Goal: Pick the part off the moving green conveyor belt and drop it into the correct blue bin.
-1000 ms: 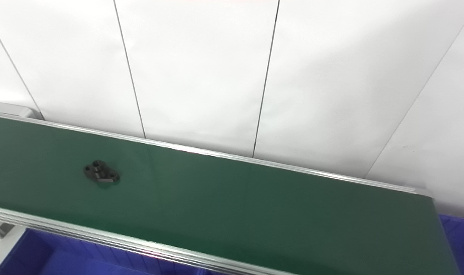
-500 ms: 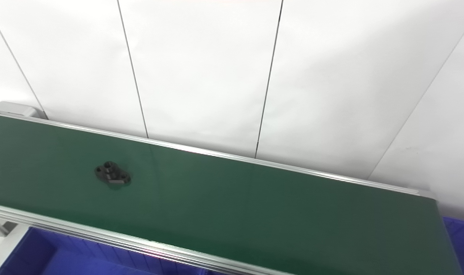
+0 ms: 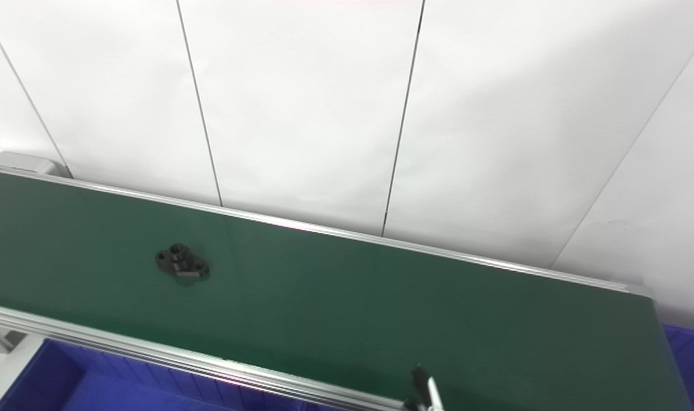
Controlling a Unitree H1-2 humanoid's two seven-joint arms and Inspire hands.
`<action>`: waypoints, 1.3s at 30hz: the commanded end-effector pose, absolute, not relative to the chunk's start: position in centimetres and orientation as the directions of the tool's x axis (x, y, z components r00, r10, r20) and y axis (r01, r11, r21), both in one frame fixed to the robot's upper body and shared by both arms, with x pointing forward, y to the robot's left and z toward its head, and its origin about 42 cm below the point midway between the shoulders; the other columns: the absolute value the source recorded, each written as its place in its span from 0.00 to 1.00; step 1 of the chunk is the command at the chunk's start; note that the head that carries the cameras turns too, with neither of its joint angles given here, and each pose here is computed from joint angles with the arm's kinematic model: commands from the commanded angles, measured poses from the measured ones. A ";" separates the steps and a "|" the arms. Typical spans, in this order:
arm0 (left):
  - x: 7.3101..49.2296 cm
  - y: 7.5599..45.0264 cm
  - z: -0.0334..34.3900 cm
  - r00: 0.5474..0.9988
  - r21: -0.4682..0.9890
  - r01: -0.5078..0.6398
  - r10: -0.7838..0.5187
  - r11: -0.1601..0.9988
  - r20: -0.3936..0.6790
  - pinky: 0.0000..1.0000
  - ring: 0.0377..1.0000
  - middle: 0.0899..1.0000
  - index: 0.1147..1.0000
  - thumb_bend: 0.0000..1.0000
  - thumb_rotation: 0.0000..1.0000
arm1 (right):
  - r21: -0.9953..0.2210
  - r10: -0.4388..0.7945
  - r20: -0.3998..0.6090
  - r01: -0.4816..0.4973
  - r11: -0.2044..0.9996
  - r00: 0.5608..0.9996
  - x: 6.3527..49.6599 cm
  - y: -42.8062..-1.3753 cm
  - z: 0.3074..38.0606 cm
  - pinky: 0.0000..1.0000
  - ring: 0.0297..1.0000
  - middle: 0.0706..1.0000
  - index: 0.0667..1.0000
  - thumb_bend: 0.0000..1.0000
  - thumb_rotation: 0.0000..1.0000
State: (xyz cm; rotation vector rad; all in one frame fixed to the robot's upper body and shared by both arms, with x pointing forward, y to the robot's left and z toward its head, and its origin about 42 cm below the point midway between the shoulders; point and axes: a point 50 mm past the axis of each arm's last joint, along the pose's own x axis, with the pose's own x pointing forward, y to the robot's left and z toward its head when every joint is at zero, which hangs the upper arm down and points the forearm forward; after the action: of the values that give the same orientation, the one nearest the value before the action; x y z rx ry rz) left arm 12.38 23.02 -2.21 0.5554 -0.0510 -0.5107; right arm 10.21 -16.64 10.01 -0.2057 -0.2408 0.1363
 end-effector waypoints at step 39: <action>12.4 26.0 0.0 0.893 0.521 0.403 -0.448 0.752 -0.044 0.73 0.80 0.83 0.84 0.91 0.67 | -0.363 0.243 0.306 -0.123 0.924 0.920 22.6 -14.8 16.8 0.79 0.84 0.86 0.92 0.77 0.31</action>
State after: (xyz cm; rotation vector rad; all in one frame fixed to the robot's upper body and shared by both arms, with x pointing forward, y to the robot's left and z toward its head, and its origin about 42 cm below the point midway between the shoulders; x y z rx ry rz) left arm 11.93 25.27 -0.79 0.5557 -0.0485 -0.4776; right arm 21.81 -14.99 15.70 -0.3346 -0.3185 0.1919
